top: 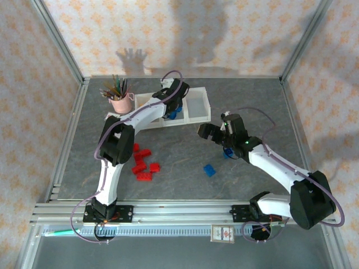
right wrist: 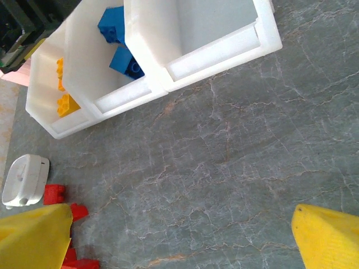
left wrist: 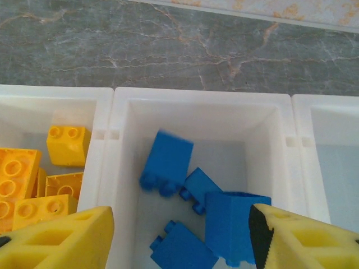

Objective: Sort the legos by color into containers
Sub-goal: Place the lego in the container, then pick up the lego from the middle-left of the table.

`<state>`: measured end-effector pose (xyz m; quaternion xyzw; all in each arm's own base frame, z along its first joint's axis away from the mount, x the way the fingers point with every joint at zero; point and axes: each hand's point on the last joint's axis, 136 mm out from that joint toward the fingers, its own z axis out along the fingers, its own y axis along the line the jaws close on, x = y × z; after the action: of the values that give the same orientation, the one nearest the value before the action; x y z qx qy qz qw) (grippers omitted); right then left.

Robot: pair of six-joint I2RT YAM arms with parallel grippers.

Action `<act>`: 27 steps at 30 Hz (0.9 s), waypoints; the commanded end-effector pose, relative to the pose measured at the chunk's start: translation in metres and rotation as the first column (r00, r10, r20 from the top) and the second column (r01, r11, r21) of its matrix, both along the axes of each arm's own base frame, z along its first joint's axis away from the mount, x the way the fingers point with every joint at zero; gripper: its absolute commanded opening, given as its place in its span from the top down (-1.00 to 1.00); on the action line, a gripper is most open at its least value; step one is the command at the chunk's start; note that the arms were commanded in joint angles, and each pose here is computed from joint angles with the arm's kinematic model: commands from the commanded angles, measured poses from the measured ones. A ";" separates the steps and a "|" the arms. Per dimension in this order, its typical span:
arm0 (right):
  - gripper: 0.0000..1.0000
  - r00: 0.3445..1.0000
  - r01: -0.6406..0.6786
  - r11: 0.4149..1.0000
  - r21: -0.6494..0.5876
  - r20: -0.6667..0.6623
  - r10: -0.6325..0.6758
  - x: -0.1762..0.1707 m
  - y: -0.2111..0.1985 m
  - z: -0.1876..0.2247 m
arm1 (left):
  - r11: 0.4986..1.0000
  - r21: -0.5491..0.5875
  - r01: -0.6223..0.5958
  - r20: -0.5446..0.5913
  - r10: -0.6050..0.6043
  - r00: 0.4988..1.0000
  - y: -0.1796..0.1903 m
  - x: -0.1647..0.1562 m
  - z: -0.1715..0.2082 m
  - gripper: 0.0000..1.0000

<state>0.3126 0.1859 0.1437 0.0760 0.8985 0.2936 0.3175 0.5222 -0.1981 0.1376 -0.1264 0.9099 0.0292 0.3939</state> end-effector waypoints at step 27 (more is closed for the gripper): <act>-1.00 0.957 0.251 0.965 -0.075 -0.128 -0.259 -0.071 -0.096 -0.034 | 0.797 -0.407 0.447 -0.066 -0.514 0.855 -0.163 -0.253 -0.008 -0.65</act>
<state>0.2543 0.1016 0.1251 0.1682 0.9042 0.2388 0.3116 0.2793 -0.3434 0.1375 0.0420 0.9311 -0.2120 0.2937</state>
